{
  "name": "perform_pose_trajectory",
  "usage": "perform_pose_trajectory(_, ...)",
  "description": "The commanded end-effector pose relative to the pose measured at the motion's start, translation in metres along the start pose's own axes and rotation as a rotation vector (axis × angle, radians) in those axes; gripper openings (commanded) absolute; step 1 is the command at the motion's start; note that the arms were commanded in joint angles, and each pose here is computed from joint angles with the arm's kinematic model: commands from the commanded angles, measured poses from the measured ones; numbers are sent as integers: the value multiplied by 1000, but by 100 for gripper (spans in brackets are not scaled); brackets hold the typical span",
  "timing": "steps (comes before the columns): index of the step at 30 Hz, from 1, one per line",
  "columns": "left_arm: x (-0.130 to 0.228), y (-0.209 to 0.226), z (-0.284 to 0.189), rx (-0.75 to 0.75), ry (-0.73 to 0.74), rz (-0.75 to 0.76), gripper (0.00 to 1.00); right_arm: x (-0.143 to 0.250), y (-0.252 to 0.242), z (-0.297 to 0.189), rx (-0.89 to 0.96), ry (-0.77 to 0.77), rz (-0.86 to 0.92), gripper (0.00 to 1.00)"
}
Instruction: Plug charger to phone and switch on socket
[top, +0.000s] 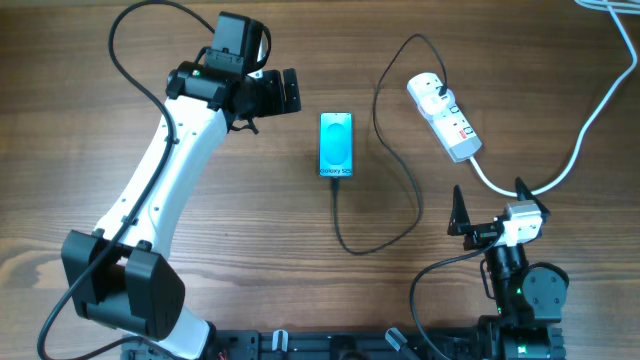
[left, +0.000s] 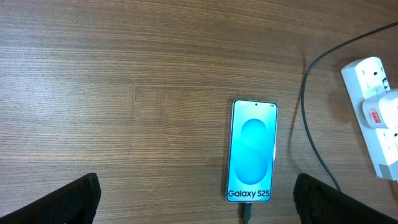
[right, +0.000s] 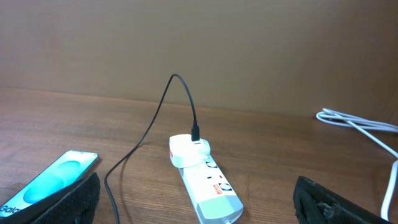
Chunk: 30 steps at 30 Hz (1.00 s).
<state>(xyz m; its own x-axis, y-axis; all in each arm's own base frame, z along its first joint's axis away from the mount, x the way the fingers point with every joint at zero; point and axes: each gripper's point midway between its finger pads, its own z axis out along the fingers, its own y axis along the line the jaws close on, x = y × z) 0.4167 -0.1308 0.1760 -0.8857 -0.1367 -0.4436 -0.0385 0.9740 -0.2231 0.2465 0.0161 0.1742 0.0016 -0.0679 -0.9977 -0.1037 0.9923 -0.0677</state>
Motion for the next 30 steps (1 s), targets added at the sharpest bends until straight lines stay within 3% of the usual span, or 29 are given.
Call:
perform_pose_trajectory(1,-1,4,3,-15,-1,-11,100,-2,-2,-1,14,-12,16,100)
perform_pose_trajectory(23,-1,5,2,-17,-2,-14,100,-2,-2,-1,14,-12,16,100)
perform_pose_trajectory(26,-10,29,0,-146,-42,99,100,-2,-2,-1,14,-11,17,100)
perform_pose_trajectory(30,-7,38,-1,-189,-29,97,100,-2,-2,-1,14,-11,17,100)
